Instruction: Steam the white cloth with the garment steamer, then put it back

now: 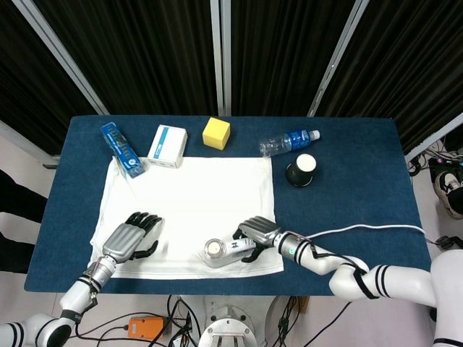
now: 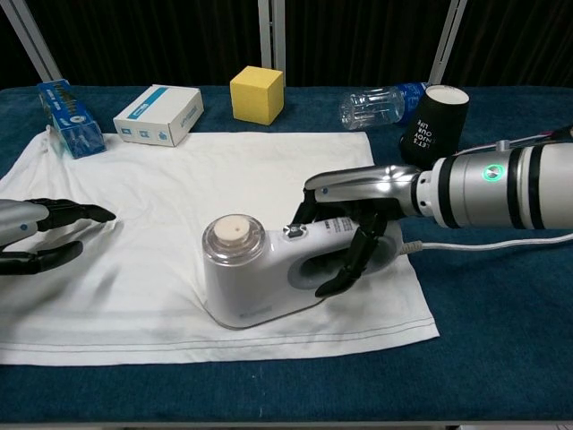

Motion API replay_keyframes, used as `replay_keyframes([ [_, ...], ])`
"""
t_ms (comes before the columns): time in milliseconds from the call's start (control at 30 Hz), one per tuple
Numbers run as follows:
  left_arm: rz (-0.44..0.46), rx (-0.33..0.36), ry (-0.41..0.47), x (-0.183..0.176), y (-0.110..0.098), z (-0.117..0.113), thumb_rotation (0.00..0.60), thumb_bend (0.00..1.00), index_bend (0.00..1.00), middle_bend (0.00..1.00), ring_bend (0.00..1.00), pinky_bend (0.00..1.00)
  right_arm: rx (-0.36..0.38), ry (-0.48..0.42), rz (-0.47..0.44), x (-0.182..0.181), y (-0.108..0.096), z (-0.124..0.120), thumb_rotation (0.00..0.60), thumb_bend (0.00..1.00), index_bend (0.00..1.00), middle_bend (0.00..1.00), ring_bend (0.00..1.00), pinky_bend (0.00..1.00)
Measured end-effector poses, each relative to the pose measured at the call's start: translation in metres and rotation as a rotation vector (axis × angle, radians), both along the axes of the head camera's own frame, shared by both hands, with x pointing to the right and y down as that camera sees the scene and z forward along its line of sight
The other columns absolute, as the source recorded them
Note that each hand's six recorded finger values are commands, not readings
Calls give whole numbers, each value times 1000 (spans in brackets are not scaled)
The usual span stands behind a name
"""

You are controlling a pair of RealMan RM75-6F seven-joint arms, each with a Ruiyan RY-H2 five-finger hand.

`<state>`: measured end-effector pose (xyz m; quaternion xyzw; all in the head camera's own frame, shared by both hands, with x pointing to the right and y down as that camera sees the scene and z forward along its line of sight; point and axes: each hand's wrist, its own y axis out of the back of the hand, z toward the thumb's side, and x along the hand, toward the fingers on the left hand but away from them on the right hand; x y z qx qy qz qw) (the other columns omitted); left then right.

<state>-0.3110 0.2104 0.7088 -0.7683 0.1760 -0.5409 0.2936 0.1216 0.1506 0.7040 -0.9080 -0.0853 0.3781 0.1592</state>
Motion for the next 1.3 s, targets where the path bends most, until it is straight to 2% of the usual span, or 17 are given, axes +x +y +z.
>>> replay_keyframes([
  [200,-17,32,2,-5,-5,-9,55,373,67,60,0,0,75,-20,117,42,-24,-23,600,353,976,898,944,712],
  [367,-66,85,-6,-22,-14,-23,59,373,67,60,0,0,154,49,273,114,-45,-37,600,353,972,898,926,702],
  [533,-147,139,-17,-47,-22,-41,62,373,67,60,0,0,130,170,400,180,-41,-27,600,353,910,898,863,642],
  [667,-206,168,-28,-66,-25,-52,64,373,67,60,0,0,114,227,455,209,-39,-17,600,351,834,885,773,587],
  [833,-250,181,-41,-80,-24,-59,65,373,67,61,0,0,101,240,488,220,-38,-2,600,229,668,738,557,486],
  [967,-271,188,-51,-88,-22,-64,64,373,67,60,0,0,113,258,475,222,-37,0,600,123,406,523,348,389],
  [1067,-289,187,-61,-95,-20,-66,66,373,67,60,0,0,109,269,474,224,-36,-2,600,89,220,359,203,278],
  [1200,-306,191,-78,-105,-18,-69,63,373,67,60,0,0,117,294,463,228,-34,-7,600,57,29,186,62,123],
  [1300,-323,199,-91,-114,-17,-74,65,373,67,60,0,0,134,310,460,233,-32,-14,600,47,0,96,4,45],
])
